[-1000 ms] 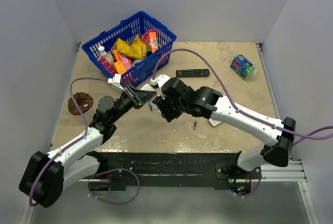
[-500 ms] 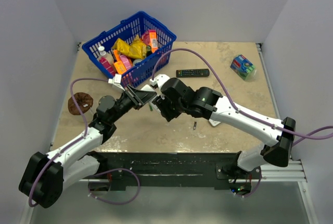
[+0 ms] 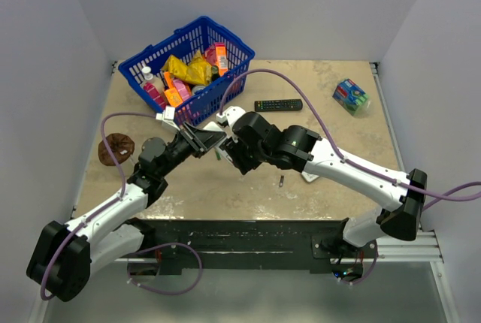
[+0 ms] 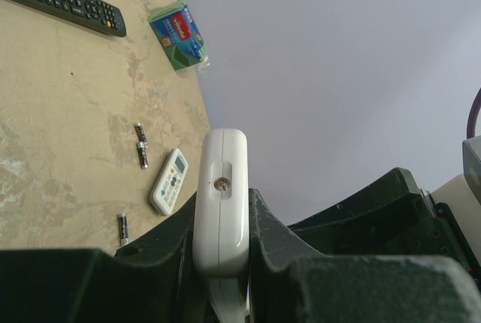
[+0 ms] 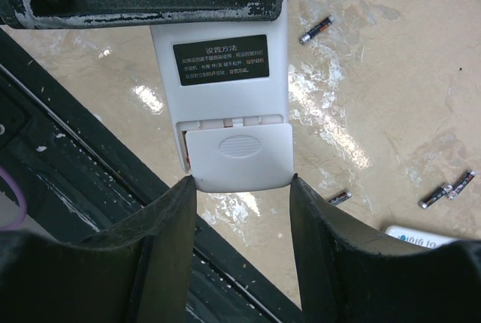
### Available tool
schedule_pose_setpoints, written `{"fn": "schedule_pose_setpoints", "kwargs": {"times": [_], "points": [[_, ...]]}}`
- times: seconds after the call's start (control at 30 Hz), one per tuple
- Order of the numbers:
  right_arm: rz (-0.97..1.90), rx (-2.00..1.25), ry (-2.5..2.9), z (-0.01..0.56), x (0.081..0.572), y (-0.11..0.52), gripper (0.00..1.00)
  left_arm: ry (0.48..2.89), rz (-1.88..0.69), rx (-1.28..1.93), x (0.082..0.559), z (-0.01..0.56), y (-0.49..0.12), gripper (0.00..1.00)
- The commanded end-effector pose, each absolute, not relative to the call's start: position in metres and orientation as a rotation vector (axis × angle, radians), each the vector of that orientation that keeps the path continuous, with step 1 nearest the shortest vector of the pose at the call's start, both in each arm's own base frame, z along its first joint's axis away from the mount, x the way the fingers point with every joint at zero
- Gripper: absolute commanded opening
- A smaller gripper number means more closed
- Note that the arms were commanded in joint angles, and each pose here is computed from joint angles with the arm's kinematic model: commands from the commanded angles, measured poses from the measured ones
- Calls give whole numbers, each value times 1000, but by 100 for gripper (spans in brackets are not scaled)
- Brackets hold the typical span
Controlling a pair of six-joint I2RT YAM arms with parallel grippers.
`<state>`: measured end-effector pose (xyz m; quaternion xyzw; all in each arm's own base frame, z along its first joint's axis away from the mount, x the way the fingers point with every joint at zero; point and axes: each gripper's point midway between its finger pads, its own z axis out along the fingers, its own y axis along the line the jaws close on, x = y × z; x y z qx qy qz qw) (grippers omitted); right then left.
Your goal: Load the batteries into the remote control
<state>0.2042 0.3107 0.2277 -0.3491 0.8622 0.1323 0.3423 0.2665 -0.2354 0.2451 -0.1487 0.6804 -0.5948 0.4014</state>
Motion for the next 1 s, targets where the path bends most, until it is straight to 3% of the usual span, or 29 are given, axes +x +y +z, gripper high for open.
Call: {"fn": "schedule_pose_setpoints", "kwargs": {"times": [0.0,0.97], "points": [[367,-912,2196,238,207,316,42,1604,-1564,-341,266,287,-235,0],[338,-910,2224,229,206,318,42,1593,-1570,-377,267,291,-234,0]]}}
